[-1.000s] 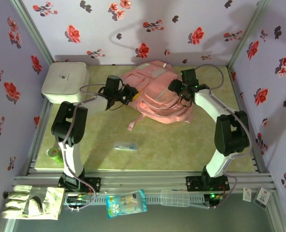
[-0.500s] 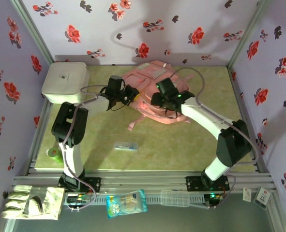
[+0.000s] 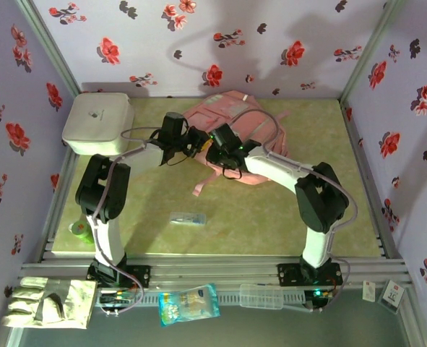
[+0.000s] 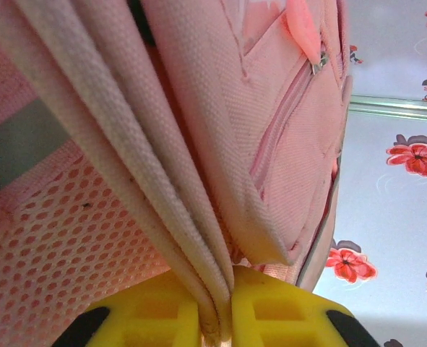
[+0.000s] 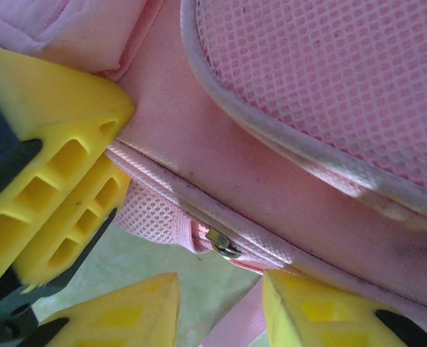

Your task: Pack books, pencil case, and school supplies into a backpack

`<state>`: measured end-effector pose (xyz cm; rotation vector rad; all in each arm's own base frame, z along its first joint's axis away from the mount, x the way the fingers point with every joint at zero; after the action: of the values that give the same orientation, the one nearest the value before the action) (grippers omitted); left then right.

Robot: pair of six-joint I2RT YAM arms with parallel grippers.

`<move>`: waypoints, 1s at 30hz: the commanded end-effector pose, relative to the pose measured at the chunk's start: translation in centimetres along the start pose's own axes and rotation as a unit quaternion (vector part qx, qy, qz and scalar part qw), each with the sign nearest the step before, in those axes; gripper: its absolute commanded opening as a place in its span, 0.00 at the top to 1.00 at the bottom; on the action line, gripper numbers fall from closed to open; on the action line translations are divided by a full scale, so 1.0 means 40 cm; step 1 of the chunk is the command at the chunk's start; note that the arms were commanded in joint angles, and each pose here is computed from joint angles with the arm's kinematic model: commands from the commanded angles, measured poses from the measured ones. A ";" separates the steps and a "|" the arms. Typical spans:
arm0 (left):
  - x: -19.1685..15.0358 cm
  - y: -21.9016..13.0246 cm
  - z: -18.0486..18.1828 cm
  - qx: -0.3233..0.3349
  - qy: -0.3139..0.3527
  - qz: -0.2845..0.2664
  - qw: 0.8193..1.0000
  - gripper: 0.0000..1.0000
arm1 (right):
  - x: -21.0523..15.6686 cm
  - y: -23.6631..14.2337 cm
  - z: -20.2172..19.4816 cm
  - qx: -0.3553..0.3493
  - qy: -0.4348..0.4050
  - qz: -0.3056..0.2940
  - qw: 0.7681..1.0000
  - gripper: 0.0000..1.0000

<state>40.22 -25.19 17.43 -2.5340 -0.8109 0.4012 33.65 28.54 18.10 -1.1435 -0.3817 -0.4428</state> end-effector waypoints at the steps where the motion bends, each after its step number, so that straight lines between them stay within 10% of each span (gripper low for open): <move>1: -0.046 -0.039 -0.077 -0.051 0.022 0.025 0.998 0.86 | 0.038 0.007 0.012 -0.014 0.008 -0.035 0.999 0.67; 30: -0.043 -0.030 -0.060 -0.041 0.020 0.027 0.999 0.88 | 0.080 0.008 -0.082 -0.233 -0.043 -0.095 0.967 0.86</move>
<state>39.78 -26.12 17.83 -2.5614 -0.7933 0.3936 35.30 27.51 17.55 -1.4825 -0.4394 -0.5622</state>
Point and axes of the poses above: each hand's point on the last joint's axis, 136 mm out from that joint toward the fingers, its own y axis out along the fingers, its own z axis along the line the jaws close on, x = y × z, the point moved 8 cm from there along -y, back along the fingers, and after that the axes turned 11 degrees about -y, right-handed, at the moved point
